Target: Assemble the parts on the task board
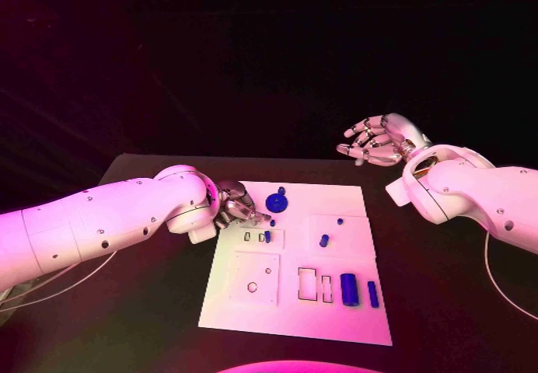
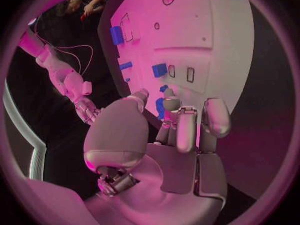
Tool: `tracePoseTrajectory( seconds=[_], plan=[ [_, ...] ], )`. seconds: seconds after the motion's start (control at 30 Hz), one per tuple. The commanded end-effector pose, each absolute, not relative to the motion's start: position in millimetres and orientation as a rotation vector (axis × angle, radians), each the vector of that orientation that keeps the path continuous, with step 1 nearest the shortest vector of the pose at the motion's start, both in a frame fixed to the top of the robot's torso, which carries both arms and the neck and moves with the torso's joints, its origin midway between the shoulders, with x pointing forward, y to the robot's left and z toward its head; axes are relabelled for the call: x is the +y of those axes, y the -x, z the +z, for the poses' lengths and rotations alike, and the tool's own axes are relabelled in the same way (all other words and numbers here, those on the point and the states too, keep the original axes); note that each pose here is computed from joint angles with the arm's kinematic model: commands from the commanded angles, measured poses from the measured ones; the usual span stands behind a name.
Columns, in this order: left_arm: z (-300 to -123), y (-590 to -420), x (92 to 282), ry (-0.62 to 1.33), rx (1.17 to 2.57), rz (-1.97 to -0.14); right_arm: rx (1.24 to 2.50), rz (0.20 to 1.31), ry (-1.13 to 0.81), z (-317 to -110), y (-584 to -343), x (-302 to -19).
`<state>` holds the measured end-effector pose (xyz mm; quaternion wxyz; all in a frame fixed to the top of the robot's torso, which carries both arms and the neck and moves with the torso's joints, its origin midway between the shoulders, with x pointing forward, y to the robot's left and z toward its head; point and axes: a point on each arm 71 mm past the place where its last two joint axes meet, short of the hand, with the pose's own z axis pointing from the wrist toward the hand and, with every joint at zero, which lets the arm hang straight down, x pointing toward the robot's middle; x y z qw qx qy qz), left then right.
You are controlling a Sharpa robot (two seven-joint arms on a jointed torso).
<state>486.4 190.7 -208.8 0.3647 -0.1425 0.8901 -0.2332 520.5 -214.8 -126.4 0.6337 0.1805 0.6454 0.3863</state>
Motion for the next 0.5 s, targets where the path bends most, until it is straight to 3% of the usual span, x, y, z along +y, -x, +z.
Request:
tracePoseTrajectory(
  seconds=[0.03, 0.5],
  plan=[
    [-209.9, -485.6, 187.1, 0.33, 2.318, -0.591, 1.472, 0.899, -0.402, -126.5, -521.5, -213.9],
    [-215.3, -486.2, 178.3, 0.272, 2.356, -0.571, 1.464, 0.898, -0.374, -128.4, -522.1, -211.2]
  ],
)
